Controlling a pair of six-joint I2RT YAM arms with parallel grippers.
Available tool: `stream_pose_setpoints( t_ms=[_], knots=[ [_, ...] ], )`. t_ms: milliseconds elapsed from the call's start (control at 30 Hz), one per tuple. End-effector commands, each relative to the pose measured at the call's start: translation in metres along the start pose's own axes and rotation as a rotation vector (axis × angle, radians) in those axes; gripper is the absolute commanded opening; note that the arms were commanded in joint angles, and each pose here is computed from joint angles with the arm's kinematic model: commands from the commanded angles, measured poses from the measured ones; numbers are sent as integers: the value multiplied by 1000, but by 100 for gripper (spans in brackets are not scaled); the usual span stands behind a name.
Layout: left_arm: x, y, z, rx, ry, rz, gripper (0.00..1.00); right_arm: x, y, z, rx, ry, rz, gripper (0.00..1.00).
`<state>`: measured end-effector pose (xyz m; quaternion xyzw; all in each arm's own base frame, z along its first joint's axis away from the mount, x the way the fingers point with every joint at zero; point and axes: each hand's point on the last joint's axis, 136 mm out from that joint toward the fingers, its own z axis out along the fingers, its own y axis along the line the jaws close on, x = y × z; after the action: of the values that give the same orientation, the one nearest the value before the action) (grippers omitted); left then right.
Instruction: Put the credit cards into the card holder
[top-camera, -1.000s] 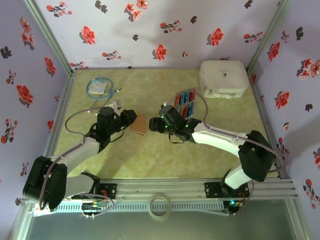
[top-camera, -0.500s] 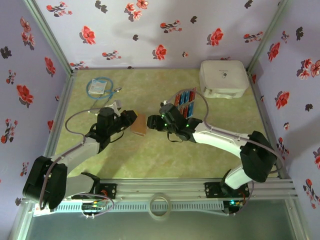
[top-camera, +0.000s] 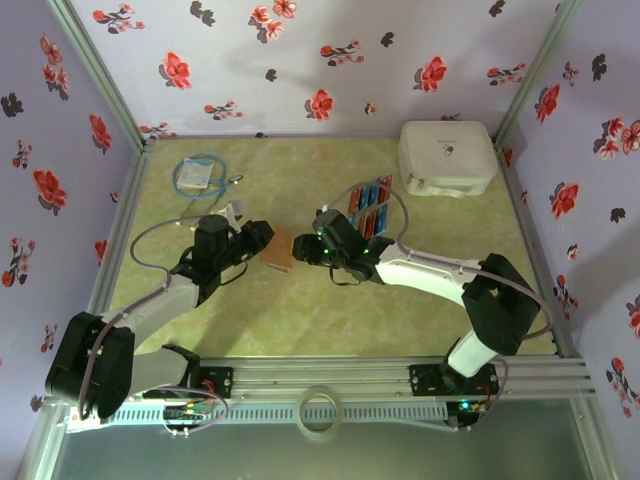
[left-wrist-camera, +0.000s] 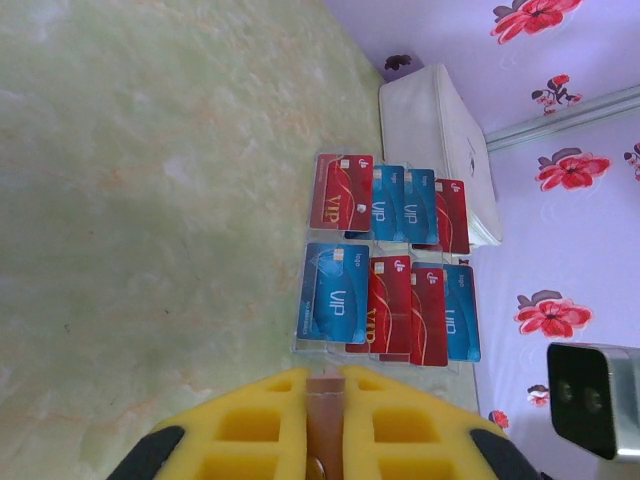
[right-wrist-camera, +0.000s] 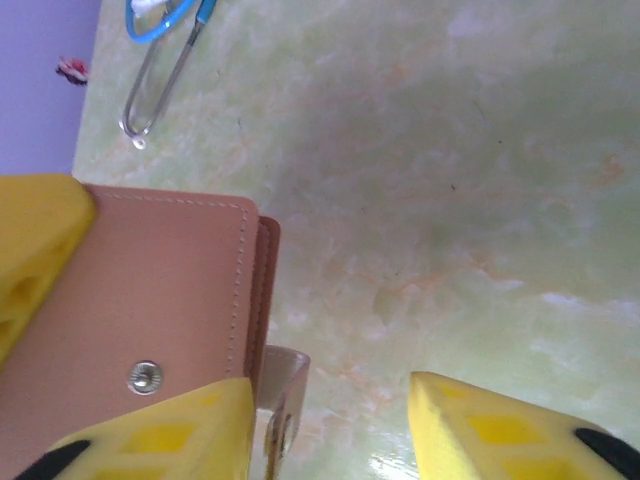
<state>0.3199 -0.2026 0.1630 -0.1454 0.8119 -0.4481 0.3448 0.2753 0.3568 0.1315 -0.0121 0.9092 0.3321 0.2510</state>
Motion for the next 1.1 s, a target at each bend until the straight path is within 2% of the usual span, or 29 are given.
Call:
stream_pose_setpoints(
  t_ms=[0,100,167,300,333,467,567,833,1067],
  knots=[
    [-2,-2,-2,15,-8,25,0,-12,14,2,-50,-18,17,28],
    [1,4,0,2,-1,22,0,-13,13,2,-64,-19,25,9],
    [5,10,1,-12,9,22,0,-14,14,-1,-79,-22,26,0],
    [12,25,5,-45,29,19,0,-17,21,-12,-116,-30,27,0],
    [14,28,6,-52,34,20,3,-17,24,-14,-130,-30,29,0],
    [20,38,9,-73,51,21,35,-16,41,-25,-203,-17,41,0],
    [24,45,12,-85,63,22,50,-17,56,-30,-258,-12,47,0],
    [29,49,19,-60,69,2,64,-19,90,-26,-367,11,52,0],
    [34,57,22,-51,69,-17,67,-10,80,-15,-350,32,60,0]
  ],
)
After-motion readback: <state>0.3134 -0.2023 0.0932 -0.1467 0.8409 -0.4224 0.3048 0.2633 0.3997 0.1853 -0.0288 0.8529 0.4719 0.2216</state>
